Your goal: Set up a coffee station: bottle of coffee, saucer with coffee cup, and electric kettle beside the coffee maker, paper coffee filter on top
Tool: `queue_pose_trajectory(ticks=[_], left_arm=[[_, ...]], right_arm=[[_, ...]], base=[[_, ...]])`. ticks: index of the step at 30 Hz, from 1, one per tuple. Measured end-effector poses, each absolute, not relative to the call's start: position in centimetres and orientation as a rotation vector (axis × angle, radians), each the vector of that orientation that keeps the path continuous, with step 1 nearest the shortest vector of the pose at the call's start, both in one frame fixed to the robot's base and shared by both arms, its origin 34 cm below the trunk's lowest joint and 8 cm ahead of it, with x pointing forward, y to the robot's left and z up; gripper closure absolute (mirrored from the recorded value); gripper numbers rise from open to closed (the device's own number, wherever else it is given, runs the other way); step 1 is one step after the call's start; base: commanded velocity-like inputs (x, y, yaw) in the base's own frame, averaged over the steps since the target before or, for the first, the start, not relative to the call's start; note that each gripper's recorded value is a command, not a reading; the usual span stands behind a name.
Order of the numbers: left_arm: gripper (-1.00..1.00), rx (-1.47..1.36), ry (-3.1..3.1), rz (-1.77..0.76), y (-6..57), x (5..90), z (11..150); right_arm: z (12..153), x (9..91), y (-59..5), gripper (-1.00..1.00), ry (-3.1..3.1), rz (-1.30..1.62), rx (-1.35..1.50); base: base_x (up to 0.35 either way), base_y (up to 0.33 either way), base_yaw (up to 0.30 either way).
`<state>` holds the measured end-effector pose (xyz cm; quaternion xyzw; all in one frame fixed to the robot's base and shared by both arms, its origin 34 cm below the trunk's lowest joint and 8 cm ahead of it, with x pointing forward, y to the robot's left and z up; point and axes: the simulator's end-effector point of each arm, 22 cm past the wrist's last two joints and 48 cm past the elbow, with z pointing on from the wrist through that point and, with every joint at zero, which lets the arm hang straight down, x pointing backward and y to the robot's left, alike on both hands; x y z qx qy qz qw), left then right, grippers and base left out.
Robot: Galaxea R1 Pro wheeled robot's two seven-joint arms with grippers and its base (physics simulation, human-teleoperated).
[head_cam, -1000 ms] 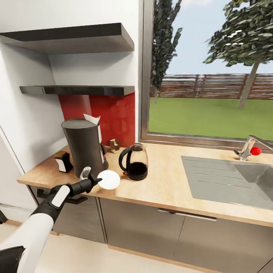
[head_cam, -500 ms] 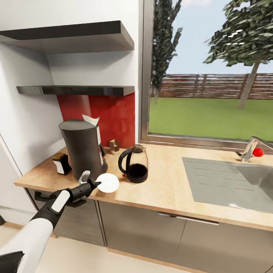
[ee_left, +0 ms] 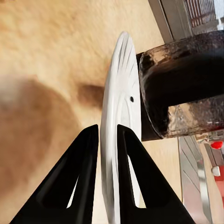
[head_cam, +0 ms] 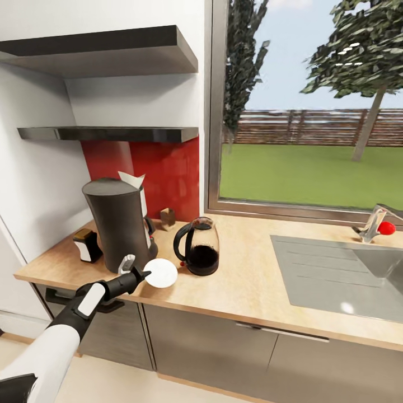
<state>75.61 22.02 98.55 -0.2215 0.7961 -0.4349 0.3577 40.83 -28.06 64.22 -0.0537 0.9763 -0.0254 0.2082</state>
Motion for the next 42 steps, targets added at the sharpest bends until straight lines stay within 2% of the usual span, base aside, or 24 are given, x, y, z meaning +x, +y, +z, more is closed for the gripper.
queue_pose_trajectory(ticks=[18,26,37,38,42], left_arm=[[1.00,-0.644,2.048,-1.057,23.2,74.8,95.3],[1.00,-0.647,2.048,-1.068,22.5,74.7,95.1],[1.00,-0.652,2.052,-1.066,22.6,74.7,94.9],[-1.00,-0.652,2.052,-1.067,22.5,74.7,95.0],[-1.00,-0.650,2.053,-1.066,22.5,74.7,94.9]], right_arm=[[64.2,40.8,-28.0,-1.00,2.717,-0.071,-0.150],[64.2,40.8,-28.0,-1.00,2.717,-0.071,-0.150],[64.2,40.8,-28.0,-1.00,2.717,-0.071,-0.149],[64.2,40.8,-28.0,-1.00,2.717,-0.071,-0.150],[64.2,40.8,-28.0,-1.00,2.717,-0.071,-0.150]], base=[[0.000,0.000,0.000],[0.218,0.000,0.000],[0.019,0.000,0.000],[0.000,0.000,0.000],[0.000,0.000,0.000]])
